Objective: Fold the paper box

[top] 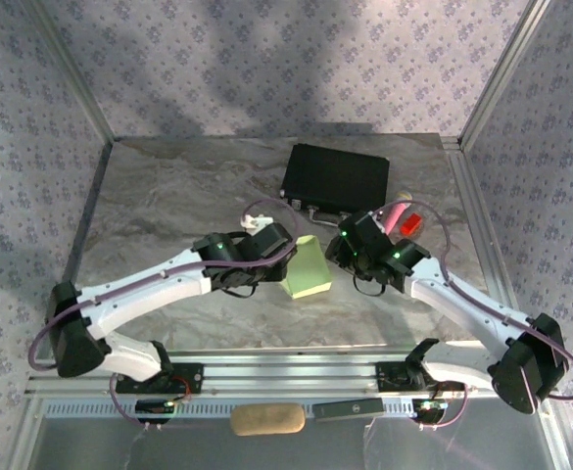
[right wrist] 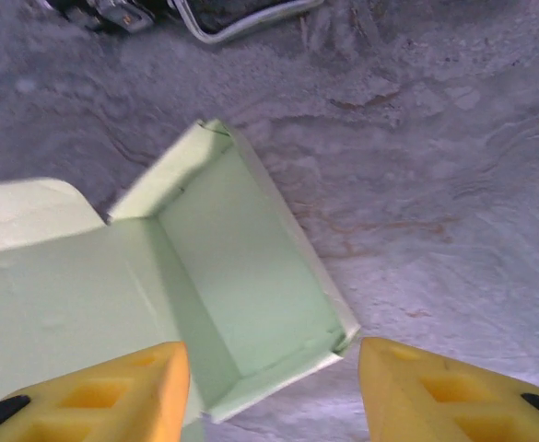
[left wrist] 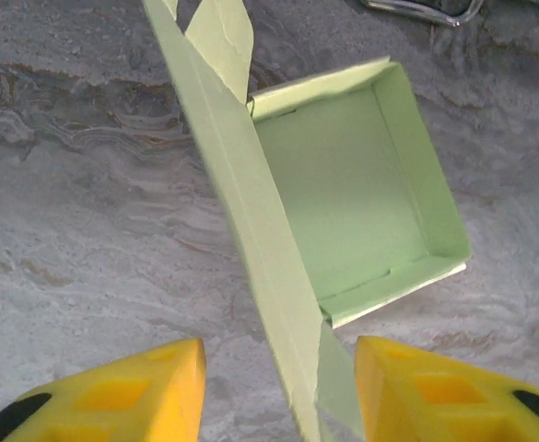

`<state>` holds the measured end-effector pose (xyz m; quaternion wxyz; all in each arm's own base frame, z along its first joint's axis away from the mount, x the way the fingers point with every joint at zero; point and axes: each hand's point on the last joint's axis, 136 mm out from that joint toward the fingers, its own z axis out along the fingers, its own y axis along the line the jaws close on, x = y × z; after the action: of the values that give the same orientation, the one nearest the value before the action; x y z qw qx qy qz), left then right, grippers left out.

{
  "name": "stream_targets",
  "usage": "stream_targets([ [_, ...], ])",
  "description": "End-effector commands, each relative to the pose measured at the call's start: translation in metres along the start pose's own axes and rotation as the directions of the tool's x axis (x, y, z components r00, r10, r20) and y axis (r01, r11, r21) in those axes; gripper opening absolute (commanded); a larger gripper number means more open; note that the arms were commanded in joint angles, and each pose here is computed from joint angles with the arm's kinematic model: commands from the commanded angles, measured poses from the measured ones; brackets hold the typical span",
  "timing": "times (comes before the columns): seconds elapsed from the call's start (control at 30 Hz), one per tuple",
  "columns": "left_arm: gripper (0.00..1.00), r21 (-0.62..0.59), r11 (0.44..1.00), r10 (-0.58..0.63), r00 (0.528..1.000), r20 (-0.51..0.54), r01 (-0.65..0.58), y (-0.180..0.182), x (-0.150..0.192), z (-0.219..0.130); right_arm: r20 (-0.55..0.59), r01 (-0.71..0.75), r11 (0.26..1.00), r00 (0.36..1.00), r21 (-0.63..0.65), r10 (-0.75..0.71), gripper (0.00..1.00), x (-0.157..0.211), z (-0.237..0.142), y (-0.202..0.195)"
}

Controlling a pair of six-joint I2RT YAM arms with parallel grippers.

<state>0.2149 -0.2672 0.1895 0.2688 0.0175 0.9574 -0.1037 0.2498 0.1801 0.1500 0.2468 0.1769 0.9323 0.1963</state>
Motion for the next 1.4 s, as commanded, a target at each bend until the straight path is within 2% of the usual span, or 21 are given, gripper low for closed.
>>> stream_targets([
  [0.0, 0.32, -0.019, 1.000, 0.004, 1.000, 0.003, -0.004, -0.001, -0.012, 0.000, 0.042, 0.089, 0.996, 0.995, -0.004, -0.089, 0.48, -0.007, -0.009, -0.002],
  [0.2, 0.09, -0.088, 0.995, 0.051, 0.998, -0.023, -0.053, 0.005, -0.014, 0.011, 0.054, 0.109, 0.994, 0.993, -0.021, -0.108, 0.43, -0.009, -0.015, -0.001],
  [0.27, 0.02, -0.091, 0.990, 0.104, 0.994, -0.025, -0.106, 0.004, -0.020, 0.009, 0.057, 0.126, 0.992, 0.991, -0.018, -0.125, 0.42, -0.009, -0.015, -0.002],
  [0.4, 0.00, -0.061, 0.953, 0.297, 0.954, -0.037, -0.298, -0.006, -0.033, -0.004, 0.053, 0.155, 0.988, 0.986, 0.006, -0.155, 0.42, -0.007, -0.016, -0.012],
  [0.5, 0.00, 0.023, 0.893, 0.449, 0.892, -0.053, -0.449, -0.014, -0.039, -0.014, 0.071, 0.194, 0.981, 0.978, 0.011, -0.195, 0.43, -0.009, -0.021, -0.017],
  [0.57, 0.00, 0.095, 0.832, 0.552, 0.832, -0.050, -0.546, -0.023, -0.040, -0.024, 0.082, 0.212, 0.977, 0.974, 0.017, -0.212, 0.44, -0.010, -0.024, -0.022],
  [0.67, 0.00, 0.113, 0.736, 0.676, 0.734, -0.063, -0.668, -0.024, -0.043, -0.030, 0.092, 0.217, 0.976, 0.972, 0.005, -0.217, 0.44, -0.013, -0.030, -0.026],
  [0.83, 0.00, 0.203, 0.515, 0.855, 0.515, -0.056, -0.833, -0.032, -0.031, -0.022, 0.097, 0.202, 0.979, 0.975, -0.016, -0.200, 0.43, -0.015, -0.035, -0.031],
  [0.9, 0.00, 0.216, 0.418, 0.905, 0.426, -0.011, -0.882, -0.041, -0.030, -0.020, 0.098, 0.199, 0.980, 0.975, -0.016, -0.197, 0.43, -0.015, -0.036, -0.033],
  [0.97, 0.00, 0.196, 0.295, 0.950, 0.308, 0.044, -0.935, -0.048, -0.027, -0.018, 0.094, 0.199, 0.980, 0.976, -0.015, -0.197, 0.43, -0.013, -0.036, -0.035],
  [1.07, 0.00, 0.135, 0.173, 0.979, 0.185, 0.083, -0.976, -0.051, -0.030, -0.014, 0.092, 0.200, 0.980, 0.976, -0.014, -0.198, 0.42, -0.010, -0.036, -0.038],
  [1.13, 0.00, 0.120, 0.123, 0.988, 0.133, 0.082, -0.985, -0.052, -0.031, -0.010, 0.093, 0.202, 0.979, 0.976, -0.020, -0.199, 0.42, -0.009, -0.035, -0.038],
  [1.27, 0.00, 0.080, 0.058, 0.997, 0.062, 0.053, -0.995, -0.051, -0.036, 0.007, 0.089, 0.214, 0.976, 0.974, -0.042, -0.210, 0.42, -0.006, -0.031, -0.036],
  [1.37, 0.00, 0.025, 0.033, 0.999, 0.034, 0.024, -0.999, -0.049, -0.042, 0.024, 0.076, 0.225, 0.974, 0.972, -0.036, -0.222, 0.42, -0.002, -0.026, -0.039],
])
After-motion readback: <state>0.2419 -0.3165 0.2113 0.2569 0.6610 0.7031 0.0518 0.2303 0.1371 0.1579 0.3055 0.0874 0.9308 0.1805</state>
